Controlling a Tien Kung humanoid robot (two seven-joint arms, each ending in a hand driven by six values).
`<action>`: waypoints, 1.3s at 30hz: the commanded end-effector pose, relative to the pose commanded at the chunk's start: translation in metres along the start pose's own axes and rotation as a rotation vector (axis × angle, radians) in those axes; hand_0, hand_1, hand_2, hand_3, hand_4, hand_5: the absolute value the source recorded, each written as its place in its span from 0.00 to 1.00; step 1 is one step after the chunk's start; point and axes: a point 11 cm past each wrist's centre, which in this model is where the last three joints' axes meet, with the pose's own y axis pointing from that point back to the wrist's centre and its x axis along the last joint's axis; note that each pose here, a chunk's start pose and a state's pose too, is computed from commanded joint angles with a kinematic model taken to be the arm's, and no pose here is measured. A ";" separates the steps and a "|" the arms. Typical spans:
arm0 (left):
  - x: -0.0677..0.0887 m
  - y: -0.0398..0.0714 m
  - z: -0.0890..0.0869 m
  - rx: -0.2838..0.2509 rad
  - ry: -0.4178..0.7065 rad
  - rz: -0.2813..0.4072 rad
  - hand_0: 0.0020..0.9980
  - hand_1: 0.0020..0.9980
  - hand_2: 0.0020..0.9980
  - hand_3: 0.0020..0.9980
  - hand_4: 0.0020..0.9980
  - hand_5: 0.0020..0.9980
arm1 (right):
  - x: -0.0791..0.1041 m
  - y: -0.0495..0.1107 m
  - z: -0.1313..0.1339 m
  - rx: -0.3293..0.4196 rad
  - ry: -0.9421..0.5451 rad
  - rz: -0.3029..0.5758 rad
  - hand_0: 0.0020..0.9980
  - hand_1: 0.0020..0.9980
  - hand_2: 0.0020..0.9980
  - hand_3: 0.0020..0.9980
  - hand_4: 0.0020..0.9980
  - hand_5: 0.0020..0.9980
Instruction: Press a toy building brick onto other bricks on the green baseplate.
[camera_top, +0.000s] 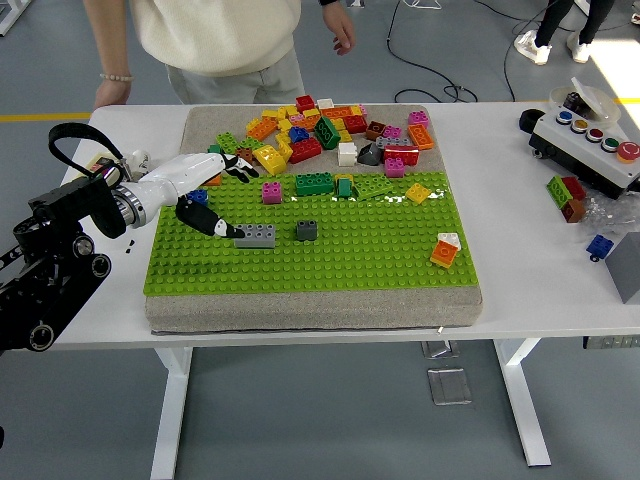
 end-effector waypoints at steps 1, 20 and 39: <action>-0.001 -0.001 0.000 0.000 0.000 0.000 0.82 0.77 0.73 0.77 1.00 0.18 | 0.000 0.000 0.000 0.000 0.000 0.000 0.76 0.69 0.73 0.71 0.98 0.49; -0.034 -0.017 0.005 0.001 -0.023 -0.015 0.79 0.75 0.68 0.73 1.00 0.15 | 0.000 0.000 -0.001 0.003 -0.001 0.001 0.76 0.69 0.73 0.71 0.98 0.49; -0.045 -0.024 -0.005 0.021 -0.086 -0.002 0.77 0.74 0.64 0.67 1.00 0.11 | -0.001 0.000 -0.002 0.002 -0.001 0.000 0.76 0.69 0.73 0.70 0.98 0.49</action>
